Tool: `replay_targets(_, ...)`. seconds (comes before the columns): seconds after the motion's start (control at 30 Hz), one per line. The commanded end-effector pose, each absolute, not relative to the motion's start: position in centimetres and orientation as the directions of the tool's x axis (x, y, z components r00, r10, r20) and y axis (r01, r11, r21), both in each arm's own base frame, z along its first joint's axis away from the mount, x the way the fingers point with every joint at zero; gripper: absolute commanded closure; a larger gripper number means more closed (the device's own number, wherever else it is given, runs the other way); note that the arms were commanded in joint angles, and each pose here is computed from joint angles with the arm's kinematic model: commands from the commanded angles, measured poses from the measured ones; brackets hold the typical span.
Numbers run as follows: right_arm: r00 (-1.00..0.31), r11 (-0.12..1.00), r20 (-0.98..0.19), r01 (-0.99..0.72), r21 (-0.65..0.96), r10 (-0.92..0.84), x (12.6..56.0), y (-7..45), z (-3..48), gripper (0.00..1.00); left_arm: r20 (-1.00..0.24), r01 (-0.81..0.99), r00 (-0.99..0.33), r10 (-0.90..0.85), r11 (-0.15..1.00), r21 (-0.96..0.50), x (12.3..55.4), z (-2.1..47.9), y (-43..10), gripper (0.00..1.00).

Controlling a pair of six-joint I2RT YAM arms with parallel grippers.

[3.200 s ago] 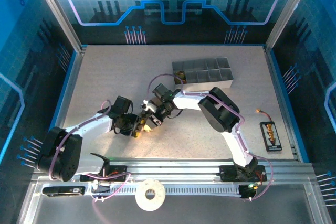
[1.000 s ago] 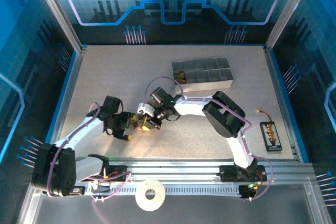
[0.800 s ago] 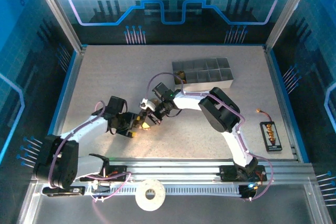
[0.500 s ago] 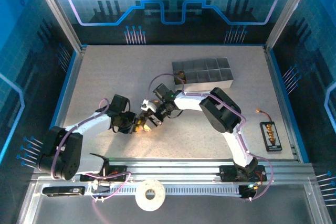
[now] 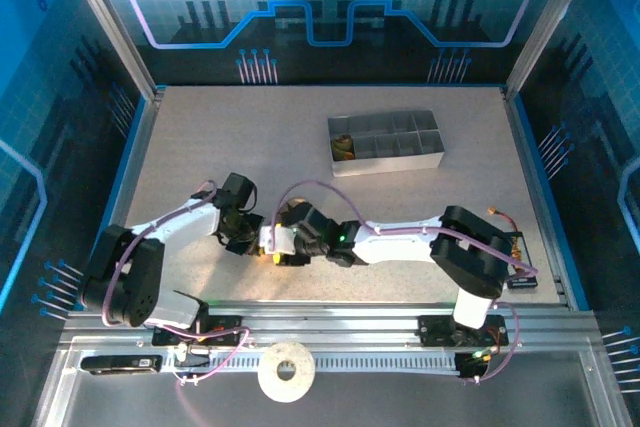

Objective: Roll the socks

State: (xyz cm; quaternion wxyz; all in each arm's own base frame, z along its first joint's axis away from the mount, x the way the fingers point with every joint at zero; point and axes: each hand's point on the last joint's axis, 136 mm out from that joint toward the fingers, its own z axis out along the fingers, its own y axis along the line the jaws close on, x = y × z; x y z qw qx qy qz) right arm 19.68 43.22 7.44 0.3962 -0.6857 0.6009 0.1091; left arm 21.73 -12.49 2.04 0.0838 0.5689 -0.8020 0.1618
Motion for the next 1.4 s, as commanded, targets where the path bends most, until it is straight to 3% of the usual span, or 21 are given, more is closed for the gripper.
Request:
replay_targets(0.0, 0.329, 0.010, -0.507, -0.831, -0.556, -0.797, 21.1, 43.5, 5.9, 0.44, 0.294, -0.954, -0.271, -0.917, 0.297, 0.049, 17.6, 0.2, -10.9, 0.89)
replay_targets(0.27, 0.298, 0.020, -0.421, -0.797, -0.604, -0.857, 23.2, 43.7, 3.1, 0.56, 0.305, -0.951, -0.282, -0.910, 0.307, 0.035, 18.1, 0.5, -11.3, 0.89)
replay_targets(0.4, 0.259, 0.043, -0.437, -0.820, -0.570, -0.861, 23.5, 43.6, 2.9, 0.87, 0.308, -0.952, -0.286, -0.908, 0.306, 0.018, 18.2, 0.9, -11.3, 0.87)
replay_targets(0.47, 0.237, 0.047, -0.453, -0.846, -0.531, -0.859, 23.1, 43.3, 2.7, 1.00, 0.306, -0.953, -0.292, -0.906, 0.304, -0.010, 18.6, 1.4, -11.4, 0.75)
replay_targets(0.57, 0.167, 0.072, -0.498, -0.902, -0.426, -0.851, 22.2, 42.5, 2.2, 1.00, 0.283, -0.953, -0.304, -0.910, 0.292, -0.086, 19.5, 2.9, -11.2, 0.45)
replay_targets(0.67, 0.029, 0.113, -0.541, -0.967, -0.227, -0.840, 21.0, 41.1, 0.8, 1.00, 0.263, -0.951, -0.298, -0.918, 0.262, -0.165, 20.3, 4.5, -10.8, 0.21)
replay_targets(0.77, -0.097, 0.141, -0.550, -0.989, -0.039, -0.830, 19.9, 40.0, -0.6, 1.00, 0.251, -0.947, -0.289, -0.924, 0.239, -0.214, 20.6, 5.8, -10.0, 0.09)
replay_targets(0.9, -0.264, 0.203, -0.547, -0.964, 0.171, -0.794, 19.7, 39.2, -1.2, 1.00, 0.226, -0.933, -0.305, -0.925, 0.244, -0.264, 21.1, 6.8, -9.2, 0.08)
replay_targets(1.13, -0.550, 0.313, -0.474, -0.813, 0.490, -0.687, 21.6, 38.1, -1.5, 1.00, 0.256, -0.888, -0.387, -0.886, 0.284, -0.361, 22.4, 6.7, -10.8, 0.21)
replay_targets(1.37, -0.659, 0.361, -0.347, -0.694, 0.623, -0.667, 22.3, 37.4, -2.8, 1.00, 0.258, -0.857, -0.458, -0.851, 0.345, -0.384, 23.2, 5.6, -13.1, 0.30)
